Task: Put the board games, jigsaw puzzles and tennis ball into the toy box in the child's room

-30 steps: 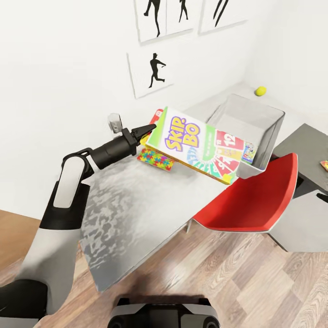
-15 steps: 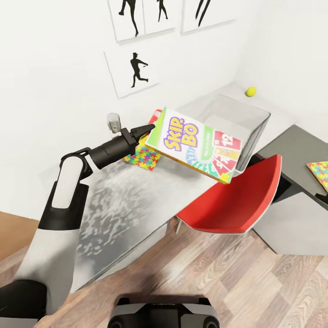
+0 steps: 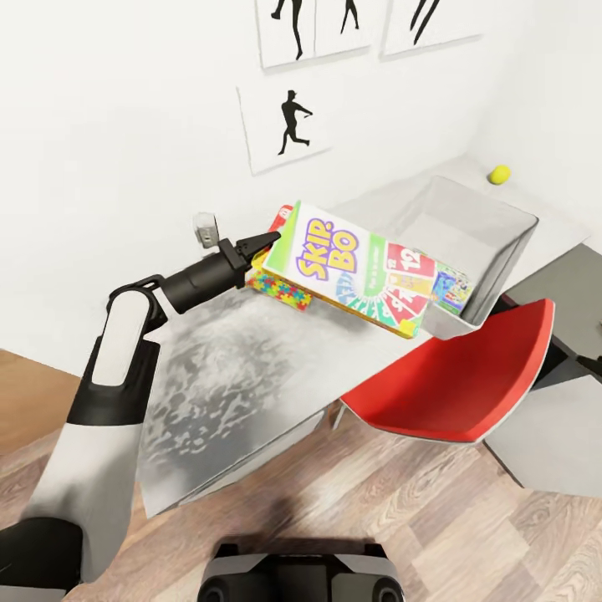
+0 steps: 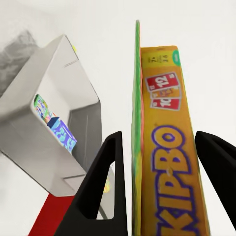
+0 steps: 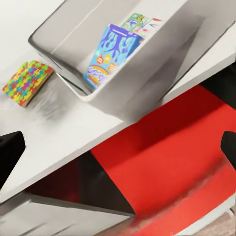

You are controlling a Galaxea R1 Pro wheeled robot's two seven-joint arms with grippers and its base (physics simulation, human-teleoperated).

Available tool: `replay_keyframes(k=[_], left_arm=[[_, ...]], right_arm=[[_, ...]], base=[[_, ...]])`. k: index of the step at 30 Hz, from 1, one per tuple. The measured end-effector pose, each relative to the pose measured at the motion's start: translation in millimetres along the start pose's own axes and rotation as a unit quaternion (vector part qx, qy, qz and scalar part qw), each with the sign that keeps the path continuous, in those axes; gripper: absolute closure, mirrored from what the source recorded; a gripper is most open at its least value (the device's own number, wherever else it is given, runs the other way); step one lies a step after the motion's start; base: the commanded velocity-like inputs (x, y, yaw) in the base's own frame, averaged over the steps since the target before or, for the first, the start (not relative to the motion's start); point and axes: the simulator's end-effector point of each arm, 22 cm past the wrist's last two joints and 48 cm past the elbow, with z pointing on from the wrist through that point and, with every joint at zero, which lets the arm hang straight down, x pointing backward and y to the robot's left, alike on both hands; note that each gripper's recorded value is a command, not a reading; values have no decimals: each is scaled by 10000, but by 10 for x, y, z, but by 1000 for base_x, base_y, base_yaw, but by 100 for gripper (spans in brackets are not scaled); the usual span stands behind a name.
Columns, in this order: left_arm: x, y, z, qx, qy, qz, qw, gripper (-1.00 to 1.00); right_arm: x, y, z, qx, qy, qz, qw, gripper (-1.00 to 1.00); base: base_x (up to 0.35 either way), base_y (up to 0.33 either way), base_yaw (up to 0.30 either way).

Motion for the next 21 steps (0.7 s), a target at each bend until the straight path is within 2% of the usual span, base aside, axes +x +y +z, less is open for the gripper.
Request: replay_keyframes(k=[13, 21], left_arm=[[20, 85, -12, -46, 2, -53, 10000, 100], [8, 71, -34, -60, -90, 37, 9999, 100]], right_arm=[[74, 1, 38, -15, 58, 38, 10000, -100], [114, -4, 49, -15, 94, 57, 9999, -100]], base=[[2, -3, 237], [143, -89, 171]])
